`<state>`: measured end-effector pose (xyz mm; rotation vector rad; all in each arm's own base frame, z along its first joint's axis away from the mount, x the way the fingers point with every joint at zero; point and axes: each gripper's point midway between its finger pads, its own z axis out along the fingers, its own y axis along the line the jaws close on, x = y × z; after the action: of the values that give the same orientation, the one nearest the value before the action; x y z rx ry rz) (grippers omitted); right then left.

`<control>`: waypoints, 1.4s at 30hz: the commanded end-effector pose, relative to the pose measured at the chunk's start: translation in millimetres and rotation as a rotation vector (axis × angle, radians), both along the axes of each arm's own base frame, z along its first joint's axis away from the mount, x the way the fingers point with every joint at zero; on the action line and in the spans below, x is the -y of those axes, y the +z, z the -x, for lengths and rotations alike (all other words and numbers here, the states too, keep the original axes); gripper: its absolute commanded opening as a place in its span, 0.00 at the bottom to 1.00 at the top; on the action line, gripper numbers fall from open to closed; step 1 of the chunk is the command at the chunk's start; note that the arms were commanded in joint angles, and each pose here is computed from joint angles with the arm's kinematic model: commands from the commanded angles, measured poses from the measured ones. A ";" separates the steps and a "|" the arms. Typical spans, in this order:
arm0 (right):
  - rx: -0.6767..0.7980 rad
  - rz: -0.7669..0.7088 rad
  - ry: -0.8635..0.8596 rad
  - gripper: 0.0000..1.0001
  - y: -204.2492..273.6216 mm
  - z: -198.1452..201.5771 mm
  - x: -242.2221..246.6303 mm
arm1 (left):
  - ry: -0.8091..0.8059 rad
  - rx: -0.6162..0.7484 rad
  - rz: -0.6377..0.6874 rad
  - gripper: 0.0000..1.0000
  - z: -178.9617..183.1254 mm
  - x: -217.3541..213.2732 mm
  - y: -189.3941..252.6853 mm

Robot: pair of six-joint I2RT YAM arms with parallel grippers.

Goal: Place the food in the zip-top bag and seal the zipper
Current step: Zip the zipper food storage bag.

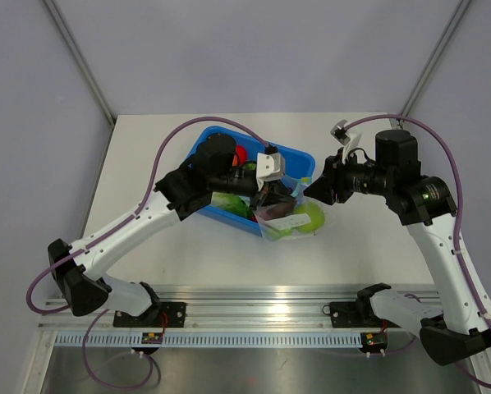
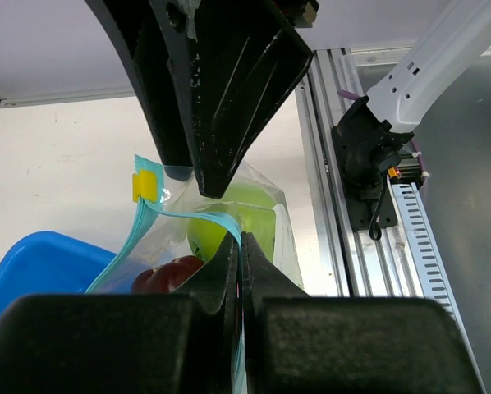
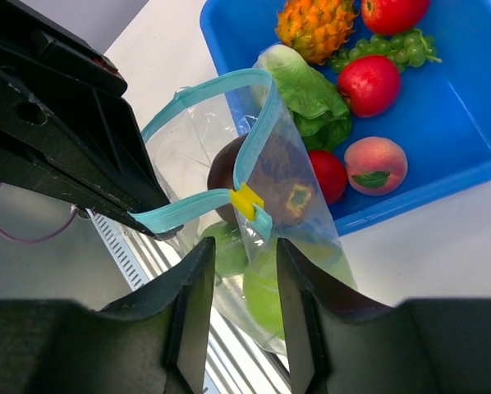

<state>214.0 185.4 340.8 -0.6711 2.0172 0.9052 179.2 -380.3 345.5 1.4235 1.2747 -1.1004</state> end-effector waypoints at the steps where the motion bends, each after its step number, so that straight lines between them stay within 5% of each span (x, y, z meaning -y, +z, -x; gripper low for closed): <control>1: 0.076 -0.011 -0.028 0.44 14.2 -8.4 2.7 | -0.056 0.077 0.076 0.00 11.9 -6.1 29.8; 11: 0.058 -0.019 -0.008 0.37 10.3 -5.3 0.3 | -0.063 0.088 0.084 0.00 16.0 -10.5 34.6; 14: 0.024 -0.052 0.012 0.26 12.0 3.8 -3.7 | -0.062 0.084 0.089 0.00 15.6 -9.6 35.4; 15: 0.018 -0.056 0.014 0.14 10.5 5.1 -4.0 | -0.062 0.081 0.095 0.00 15.4 -8.8 36.6; 21: 0.058 -0.078 0.000 0.00 16.0 10.9 -1.6 | -0.085 0.067 0.101 0.00 19.3 -7.6 39.5; 22: 0.069 -0.082 0.000 0.00 18.4 13.1 -0.9 | -0.082 0.065 0.099 0.30 18.7 -7.4 39.3; 25: 0.075 -0.079 -0.018 0.00 18.1 13.5 2.1 | -0.058 0.080 0.081 0.74 13.8 -11.0 40.3; 28: 0.086 -0.077 -0.031 0.00 19.4 15.7 4.8 | 0.001 0.104 0.070 0.86 2.8 -18.5 41.9; 33: 0.090 -0.081 -0.026 0.00 19.2 23.3 6.4 | 0.004 0.126 0.131 0.87 0.3 -17.9 59.9; 39: 0.094 -0.080 -0.027 0.00 19.0 29.5 8.8 | -0.045 0.001 0.192 0.65 0.3 2.4 77.1; 42: 0.098 -0.081 -0.025 0.00 20.7 32.2 9.5 | -0.058 -0.045 0.211 0.65 -4.5 14.6 75.4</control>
<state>182.7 177.1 351.6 -0.6350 1.9293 0.9227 184.1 -382.2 397.9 1.3358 1.1788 -1.1857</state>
